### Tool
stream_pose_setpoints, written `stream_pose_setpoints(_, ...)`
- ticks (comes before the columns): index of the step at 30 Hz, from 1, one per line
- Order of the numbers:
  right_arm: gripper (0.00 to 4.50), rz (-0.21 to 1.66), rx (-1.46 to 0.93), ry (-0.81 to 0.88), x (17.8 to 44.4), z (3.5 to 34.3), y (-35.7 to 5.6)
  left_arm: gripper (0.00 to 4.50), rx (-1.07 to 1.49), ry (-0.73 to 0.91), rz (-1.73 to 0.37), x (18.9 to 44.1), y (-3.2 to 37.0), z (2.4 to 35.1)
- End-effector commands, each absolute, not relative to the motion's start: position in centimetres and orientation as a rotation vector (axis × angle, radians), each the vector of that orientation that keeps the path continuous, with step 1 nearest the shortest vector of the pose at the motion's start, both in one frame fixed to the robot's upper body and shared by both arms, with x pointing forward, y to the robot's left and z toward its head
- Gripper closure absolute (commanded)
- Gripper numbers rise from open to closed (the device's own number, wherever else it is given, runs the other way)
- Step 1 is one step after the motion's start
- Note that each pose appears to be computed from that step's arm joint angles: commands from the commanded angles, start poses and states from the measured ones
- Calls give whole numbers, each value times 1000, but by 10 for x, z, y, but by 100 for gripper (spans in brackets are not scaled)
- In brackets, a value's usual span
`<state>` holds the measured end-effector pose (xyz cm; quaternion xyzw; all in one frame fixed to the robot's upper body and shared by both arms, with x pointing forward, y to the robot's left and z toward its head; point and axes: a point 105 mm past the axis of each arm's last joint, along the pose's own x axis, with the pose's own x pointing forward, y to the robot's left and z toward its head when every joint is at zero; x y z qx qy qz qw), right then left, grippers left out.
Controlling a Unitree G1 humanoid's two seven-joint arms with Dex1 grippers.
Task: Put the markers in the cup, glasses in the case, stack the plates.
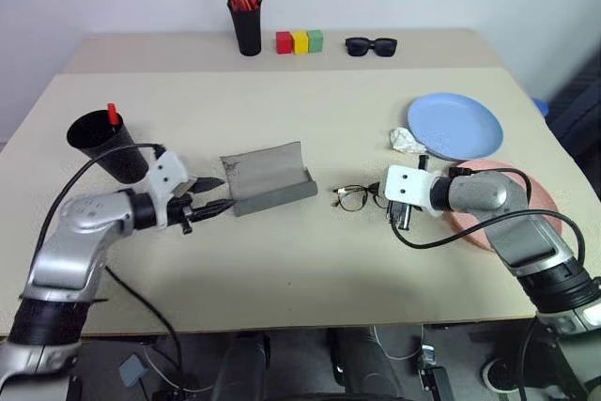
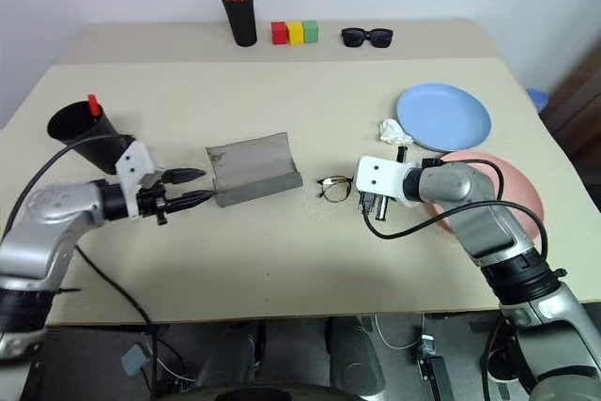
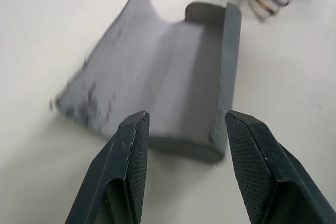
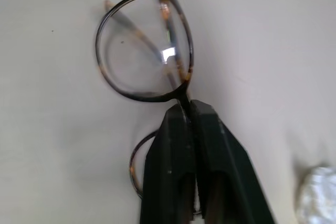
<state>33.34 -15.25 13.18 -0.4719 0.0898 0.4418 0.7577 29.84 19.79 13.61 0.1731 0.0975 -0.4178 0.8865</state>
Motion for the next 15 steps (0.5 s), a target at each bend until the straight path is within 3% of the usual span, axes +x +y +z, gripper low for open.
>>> stream_pose_setpoints(1,448,997,-1016,14,332,171,-120,218,367,204,-738,285,222,136)
stream_pose_setpoints(3,448,1024,-962,-88,331,193,-95,218,336,229,-666,276,236,129)
stream_pose_setpoints(9,448,1124,-854,-269,332,218,-13,218,307,247,-588,265,251,124)
stream_pose_setpoints(15,448,1115,-904,-234,352,188,23,218,310,231,-578,267,250,130)
